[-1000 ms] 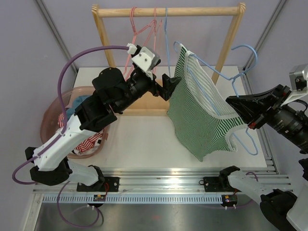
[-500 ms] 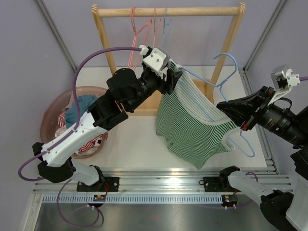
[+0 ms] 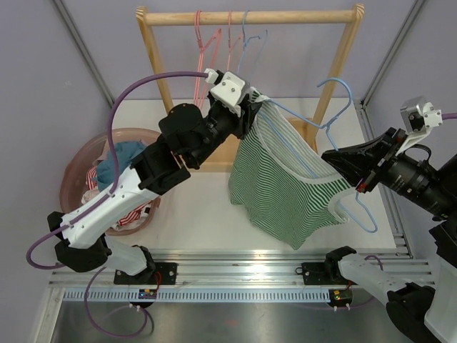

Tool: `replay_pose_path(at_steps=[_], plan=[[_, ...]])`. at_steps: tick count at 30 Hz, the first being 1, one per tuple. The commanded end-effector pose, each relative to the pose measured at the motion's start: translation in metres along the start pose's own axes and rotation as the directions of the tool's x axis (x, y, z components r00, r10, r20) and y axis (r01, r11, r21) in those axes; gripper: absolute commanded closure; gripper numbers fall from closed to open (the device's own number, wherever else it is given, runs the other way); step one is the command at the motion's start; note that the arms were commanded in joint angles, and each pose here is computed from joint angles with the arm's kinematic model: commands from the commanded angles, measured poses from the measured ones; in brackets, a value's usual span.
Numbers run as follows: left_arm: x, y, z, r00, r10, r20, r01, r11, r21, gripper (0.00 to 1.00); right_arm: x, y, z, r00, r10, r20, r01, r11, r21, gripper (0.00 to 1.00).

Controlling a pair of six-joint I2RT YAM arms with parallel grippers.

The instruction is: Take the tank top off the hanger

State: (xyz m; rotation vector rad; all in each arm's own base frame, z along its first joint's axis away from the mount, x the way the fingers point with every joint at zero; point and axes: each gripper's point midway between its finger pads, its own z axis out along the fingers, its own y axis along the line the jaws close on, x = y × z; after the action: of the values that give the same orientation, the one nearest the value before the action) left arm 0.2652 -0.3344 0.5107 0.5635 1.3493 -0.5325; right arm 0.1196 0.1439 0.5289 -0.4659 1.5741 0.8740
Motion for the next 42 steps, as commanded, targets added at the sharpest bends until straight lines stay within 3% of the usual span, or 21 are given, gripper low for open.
replay_pose_path(at_steps=[1,4,7,8,16,24,30,34,36,37,39,40,42], plan=[[-0.017,0.015,-0.01,0.999,-0.004,0.053,0.008,0.998,-0.061,0.62,-0.015,0.0,0.001,0.997,-0.041,0.061,0.04,0.999,0.002,1.0],[-0.014,0.021,-0.013,0.999,0.001,0.043,0.003,0.996,-0.09,0.71,-0.011,-0.003,0.003,0.998,-0.04,0.048,0.039,0.999,0.009,1.0],[-0.01,0.025,-0.016,0.999,0.006,0.032,-0.003,0.994,-0.105,0.96,-0.007,-0.004,0.004,0.998,-0.038,0.039,0.038,0.999,0.008,1.0],[-0.012,0.029,-0.019,0.999,0.003,0.035,0.002,0.992,-0.127,1.0,-0.005,-0.005,0.005,0.999,-0.039,0.033,0.039,0.999,0.008,1.0],[-0.007,0.072,-0.032,0.999,-0.027,0.02,0.032,0.942,-0.333,1.0,0.016,-0.001,-0.005,0.996,-0.09,-0.015,0.09,0.996,-0.028,1.0],[-0.004,0.097,-0.043,0.995,-0.102,0.018,0.101,0.903,-0.417,1.0,0.025,0.005,-0.018,0.99,-0.142,-0.008,0.141,0.989,-0.047,1.0],[0.004,0.068,-0.04,0.982,-0.186,-0.023,0.173,0.948,-0.268,1.0,0.006,0.028,-0.031,0.95,-0.222,0.219,0.25,0.962,-0.113,1.0],[0.008,0.041,-0.039,0.968,-0.239,-0.075,0.228,0.964,-0.134,1.0,-0.004,0.03,-0.034,0.881,-0.277,0.383,0.338,0.936,-0.101,1.0],[0.01,0.015,-0.041,0.962,-0.25,-0.111,0.252,0.968,0.002,1.0,-0.003,0.014,-0.029,0.873,-0.204,0.442,0.253,0.966,-0.053,1.0],[0.016,0.006,-0.045,0.961,-0.247,-0.126,0.255,0.966,0.049,1.0,-0.023,0.022,-0.035,0.81,-0.201,0.55,0.277,0.959,-0.058,1.0],[0.011,-0.02,-0.051,0.96,-0.255,-0.118,0.274,0.942,0.194,1.0,-0.021,0.006,-0.024,0.784,-0.09,0.615,0.173,0.982,-0.078,1.0],[0.022,-0.03,-0.056,0.96,-0.246,-0.137,0.273,0.932,0.238,1.0,-0.041,0.009,-0.034,0.696,-0.07,0.715,0.181,0.98,-0.079,1.0],[0.022,-0.057,-0.065,0.966,-0.224,-0.127,0.256,0.896,0.363,1.0,-0.047,0.002,-0.032,0.624,0.004,0.781,0.146,0.982,-0.122,1.0]])
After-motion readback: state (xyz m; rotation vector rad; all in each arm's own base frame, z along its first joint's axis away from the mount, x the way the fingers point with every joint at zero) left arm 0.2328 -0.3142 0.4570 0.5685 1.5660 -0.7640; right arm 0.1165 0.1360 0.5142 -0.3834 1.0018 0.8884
